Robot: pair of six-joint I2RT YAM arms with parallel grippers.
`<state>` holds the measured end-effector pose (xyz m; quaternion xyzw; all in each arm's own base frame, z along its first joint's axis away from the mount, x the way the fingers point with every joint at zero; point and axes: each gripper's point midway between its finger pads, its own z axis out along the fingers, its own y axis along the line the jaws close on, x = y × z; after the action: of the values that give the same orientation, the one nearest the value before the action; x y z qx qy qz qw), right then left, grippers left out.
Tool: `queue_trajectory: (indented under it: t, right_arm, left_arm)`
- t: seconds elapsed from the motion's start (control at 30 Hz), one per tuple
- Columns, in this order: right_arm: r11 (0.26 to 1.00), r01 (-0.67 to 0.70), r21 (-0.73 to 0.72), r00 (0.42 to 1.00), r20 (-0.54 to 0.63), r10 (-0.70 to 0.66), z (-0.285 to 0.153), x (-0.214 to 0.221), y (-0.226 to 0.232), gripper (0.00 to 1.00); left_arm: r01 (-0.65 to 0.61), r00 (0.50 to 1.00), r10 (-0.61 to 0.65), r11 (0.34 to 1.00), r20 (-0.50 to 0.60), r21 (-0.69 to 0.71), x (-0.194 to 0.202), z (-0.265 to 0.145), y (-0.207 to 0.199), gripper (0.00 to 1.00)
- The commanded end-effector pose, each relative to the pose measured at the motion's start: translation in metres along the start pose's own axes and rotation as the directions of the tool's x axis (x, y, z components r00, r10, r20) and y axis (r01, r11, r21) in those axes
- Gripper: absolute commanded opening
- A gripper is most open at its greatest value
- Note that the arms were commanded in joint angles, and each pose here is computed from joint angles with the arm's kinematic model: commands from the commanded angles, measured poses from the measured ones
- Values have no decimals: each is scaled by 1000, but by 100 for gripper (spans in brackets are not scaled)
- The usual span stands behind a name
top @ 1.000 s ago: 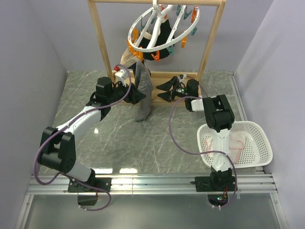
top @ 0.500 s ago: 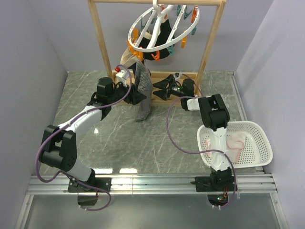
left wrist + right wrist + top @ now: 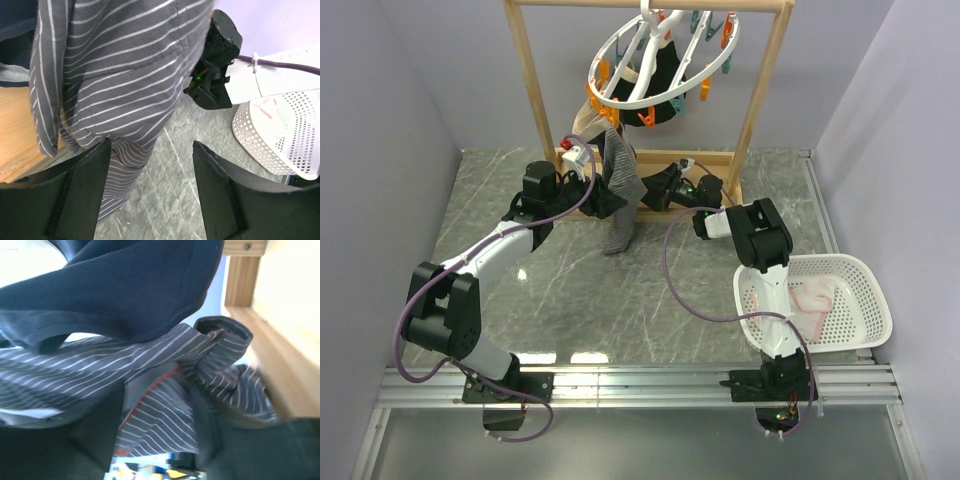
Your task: Clip the underwear to the hanger
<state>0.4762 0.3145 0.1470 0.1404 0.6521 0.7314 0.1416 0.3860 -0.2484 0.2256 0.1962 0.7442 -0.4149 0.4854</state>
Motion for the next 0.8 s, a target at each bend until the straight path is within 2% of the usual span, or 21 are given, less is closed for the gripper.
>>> queue_trajectory:
  t: [0.0,0.07,0.13,0.17,0.27,0.5,0.63,0.77]
  right_arm:
    - [993,13,-120,999,-47,-18,-9,18,39,55]
    - [990,10,-139,998,-54,-18,-13,26,47,43]
    - [989,13,-151,998,-56,-22,-16,29,55,35]
    - [988,14,-152,998,-56,-23,-18,31,56,23]
    - [988,13,-153,998,-54,-22,-26,34,60,0]
    - [982,43,-185,996,-70,-57,-37,46,87,0]
    - [980,62,-188,993,-88,-80,-46,59,98,0]
    - [987,99,-130,991,-79,-110,-65,66,87,0]
  left_arm:
    - [-36,998,35,999,54,33,-23,1,-8,71]
    - [-31,998,30,999,55,31,-23,1,-7,71]
    - [-33,998,31,999,62,28,-26,1,-8,71]
    - [-34,997,32,999,64,27,-27,0,-8,71]
    - [-46,996,44,999,76,24,-32,-3,-11,69]
    - [-139,985,140,990,97,-23,-36,-27,-20,57]
    - [-104,989,120,980,84,-168,-24,-45,-3,54]
    - [-88,990,110,970,87,-227,-20,-62,-3,54]
